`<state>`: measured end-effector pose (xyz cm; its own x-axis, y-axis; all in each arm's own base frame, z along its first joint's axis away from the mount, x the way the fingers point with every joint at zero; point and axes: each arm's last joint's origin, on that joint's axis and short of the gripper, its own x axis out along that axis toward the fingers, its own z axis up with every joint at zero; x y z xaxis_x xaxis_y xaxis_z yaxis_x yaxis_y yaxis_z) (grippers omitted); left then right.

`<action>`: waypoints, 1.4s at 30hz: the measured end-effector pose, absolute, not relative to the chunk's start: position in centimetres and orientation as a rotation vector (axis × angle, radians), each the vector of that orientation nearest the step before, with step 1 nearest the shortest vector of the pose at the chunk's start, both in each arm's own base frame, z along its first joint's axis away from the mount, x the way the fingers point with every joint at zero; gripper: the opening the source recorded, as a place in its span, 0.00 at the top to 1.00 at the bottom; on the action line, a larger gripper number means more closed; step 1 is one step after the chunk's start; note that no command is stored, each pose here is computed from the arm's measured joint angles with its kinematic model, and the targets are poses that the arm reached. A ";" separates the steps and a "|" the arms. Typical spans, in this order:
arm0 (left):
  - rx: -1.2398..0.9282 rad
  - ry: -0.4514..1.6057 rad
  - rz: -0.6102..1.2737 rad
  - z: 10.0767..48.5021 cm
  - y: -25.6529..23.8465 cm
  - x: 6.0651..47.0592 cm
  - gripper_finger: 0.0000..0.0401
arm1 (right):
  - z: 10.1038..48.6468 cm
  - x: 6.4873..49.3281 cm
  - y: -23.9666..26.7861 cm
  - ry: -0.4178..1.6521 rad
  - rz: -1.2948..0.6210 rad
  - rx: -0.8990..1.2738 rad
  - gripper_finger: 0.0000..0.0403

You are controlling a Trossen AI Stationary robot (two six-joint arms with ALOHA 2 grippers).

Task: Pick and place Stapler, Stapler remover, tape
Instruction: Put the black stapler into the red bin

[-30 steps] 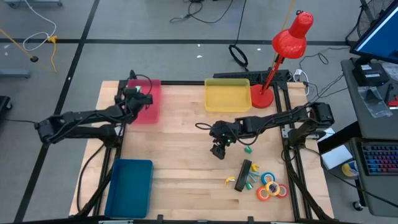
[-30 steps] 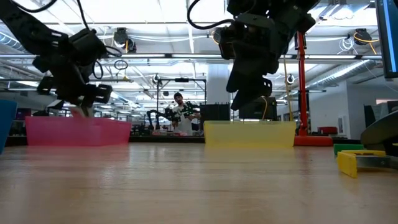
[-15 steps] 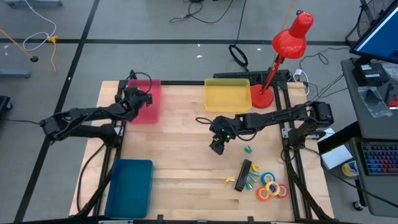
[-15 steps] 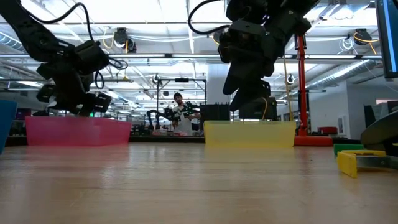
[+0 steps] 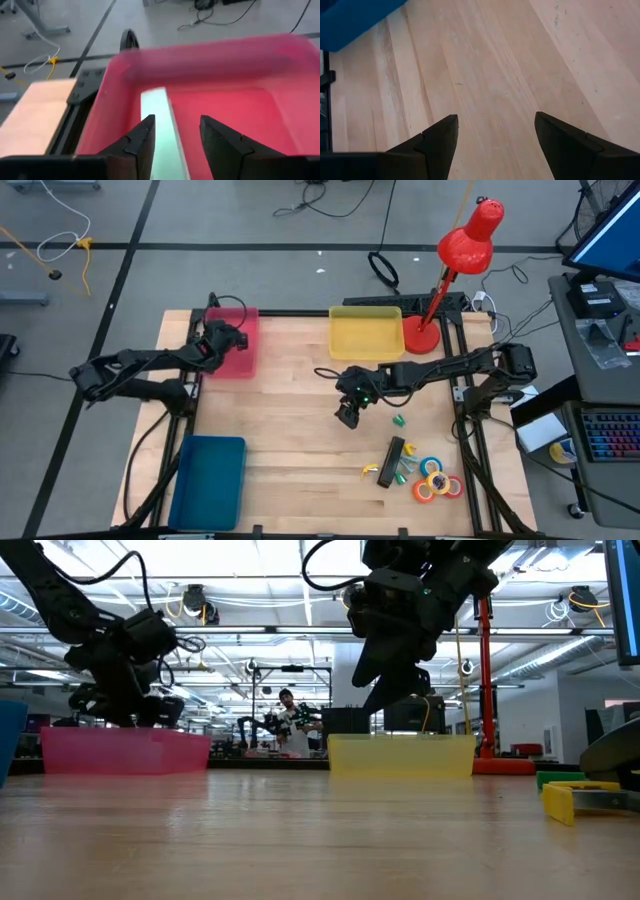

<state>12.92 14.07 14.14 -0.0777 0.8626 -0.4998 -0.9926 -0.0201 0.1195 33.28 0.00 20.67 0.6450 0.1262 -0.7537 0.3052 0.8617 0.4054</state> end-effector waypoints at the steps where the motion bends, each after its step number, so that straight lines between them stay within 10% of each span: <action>1: -0.316 0.492 1.572 14.5 14.1 13.0 0.62 | 20.7 33.3 0.0 0.876 -0.107 0.539 0.37; 19: -0.379 0.187 0.973 22.0 10.5 13.8 0.62 | 22.0 27.5 0.4 1.307 -0.234 0.922 0.37; 42: -0.374 0.218 0.762 22.1 7.5 15.4 0.62 | 25.4 22.0 5.1 1.443 -0.613 1.257 0.37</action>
<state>15.45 7.45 22.08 0.7059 0.6298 -0.3243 -0.7060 0.6625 -0.2503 21.97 5.15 25.40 0.1324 0.3643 -0.9218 0.9163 0.3097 0.2540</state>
